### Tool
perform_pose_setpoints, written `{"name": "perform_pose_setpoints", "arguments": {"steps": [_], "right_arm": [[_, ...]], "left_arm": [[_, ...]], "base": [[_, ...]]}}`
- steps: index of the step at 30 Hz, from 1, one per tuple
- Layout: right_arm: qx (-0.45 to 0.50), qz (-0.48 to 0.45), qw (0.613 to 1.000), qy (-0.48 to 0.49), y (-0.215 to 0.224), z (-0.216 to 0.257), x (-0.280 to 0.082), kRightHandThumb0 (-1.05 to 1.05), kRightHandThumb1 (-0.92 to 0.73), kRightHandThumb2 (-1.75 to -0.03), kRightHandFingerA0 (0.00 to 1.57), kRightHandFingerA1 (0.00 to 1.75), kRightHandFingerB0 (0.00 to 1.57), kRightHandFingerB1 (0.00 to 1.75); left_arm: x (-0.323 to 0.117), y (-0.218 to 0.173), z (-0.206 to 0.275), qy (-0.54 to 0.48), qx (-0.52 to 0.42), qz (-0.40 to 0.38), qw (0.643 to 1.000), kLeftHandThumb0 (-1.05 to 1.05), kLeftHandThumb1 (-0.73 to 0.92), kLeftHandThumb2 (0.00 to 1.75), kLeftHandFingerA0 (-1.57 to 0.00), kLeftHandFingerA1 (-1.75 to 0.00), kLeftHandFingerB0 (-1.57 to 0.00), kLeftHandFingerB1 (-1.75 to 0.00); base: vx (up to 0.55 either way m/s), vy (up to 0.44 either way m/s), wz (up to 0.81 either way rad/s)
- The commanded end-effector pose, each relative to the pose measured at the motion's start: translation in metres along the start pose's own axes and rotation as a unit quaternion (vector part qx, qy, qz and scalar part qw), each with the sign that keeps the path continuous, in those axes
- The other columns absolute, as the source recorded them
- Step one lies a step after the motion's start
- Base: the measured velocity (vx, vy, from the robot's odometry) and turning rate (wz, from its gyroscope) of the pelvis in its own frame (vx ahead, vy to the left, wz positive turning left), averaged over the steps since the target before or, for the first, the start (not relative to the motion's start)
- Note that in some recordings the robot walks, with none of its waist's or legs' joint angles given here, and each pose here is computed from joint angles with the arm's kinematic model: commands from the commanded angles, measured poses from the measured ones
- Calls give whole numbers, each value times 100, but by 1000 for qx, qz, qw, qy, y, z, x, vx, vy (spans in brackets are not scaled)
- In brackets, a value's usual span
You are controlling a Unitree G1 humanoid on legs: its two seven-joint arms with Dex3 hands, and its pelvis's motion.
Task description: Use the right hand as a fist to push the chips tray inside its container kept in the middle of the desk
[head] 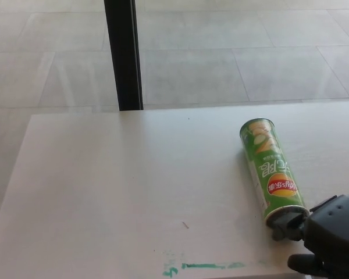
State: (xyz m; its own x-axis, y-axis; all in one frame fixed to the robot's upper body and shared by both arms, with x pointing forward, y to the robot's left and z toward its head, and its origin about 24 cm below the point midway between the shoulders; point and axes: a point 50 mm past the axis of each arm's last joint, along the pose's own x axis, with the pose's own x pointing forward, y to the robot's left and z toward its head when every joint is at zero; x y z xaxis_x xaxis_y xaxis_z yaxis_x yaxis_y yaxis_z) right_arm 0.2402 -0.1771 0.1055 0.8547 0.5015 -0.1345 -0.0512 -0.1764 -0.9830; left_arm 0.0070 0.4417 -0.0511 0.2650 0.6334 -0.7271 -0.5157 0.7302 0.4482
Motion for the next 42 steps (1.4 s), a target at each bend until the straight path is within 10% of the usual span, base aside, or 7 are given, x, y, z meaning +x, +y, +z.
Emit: {"name": "perform_pose_setpoints", "arguments": {"steps": [1,19,22,31,33,39,42], "right_arm": [[156,95,981,-61,-71,2,-47,-62,-84,-68,79,142,57,52],[357,-316,838,266,-54,-152,-166,-55,-74,-64,85,129,63,49],[356,-353,805,318,-28,-168,-185,-60,-75,-64,91,125,70,44],[436,-427,570,550,74,-192,-233,-69,-79,-64,103,123,65,54],[452,-431,512,589,97,-186,-246,-72,-76,-63,100,128,66,69],[483,-471,402,619,122,-177,-260,-68,-76,-63,100,123,60,71],[483,-479,358,639,133,-171,-270,-65,-75,-63,102,125,62,77]], "left_arm": [[-2,7,-3,1,-5,8,1000,-95,62,145,-101,-137,0,-78],[-3,9,-4,-1,-8,3,1000,-80,54,135,-113,-138,0,-74],[-3,9,-4,3,-3,9,1000,-105,86,96,-62,-138,-32,-108],[-3,10,-6,5,0,16,1000,-89,58,140,-110,-140,0,-76],[-4,10,-7,-1,2,8,1000,-105,87,98,-55,-135,-30,-104],[-5,10,-11,3,-2,-3,1000,-105,85,99,-52,-148,-19,-114],[-5,10,-13,15,0,10,1000,-91,64,143,-98,-134,0,-77]], "base": [[0,0,0],[0,0,0],[0,0,0],[0,0,0],[0,0,0],[0,0,0],[0,0,0]]}}
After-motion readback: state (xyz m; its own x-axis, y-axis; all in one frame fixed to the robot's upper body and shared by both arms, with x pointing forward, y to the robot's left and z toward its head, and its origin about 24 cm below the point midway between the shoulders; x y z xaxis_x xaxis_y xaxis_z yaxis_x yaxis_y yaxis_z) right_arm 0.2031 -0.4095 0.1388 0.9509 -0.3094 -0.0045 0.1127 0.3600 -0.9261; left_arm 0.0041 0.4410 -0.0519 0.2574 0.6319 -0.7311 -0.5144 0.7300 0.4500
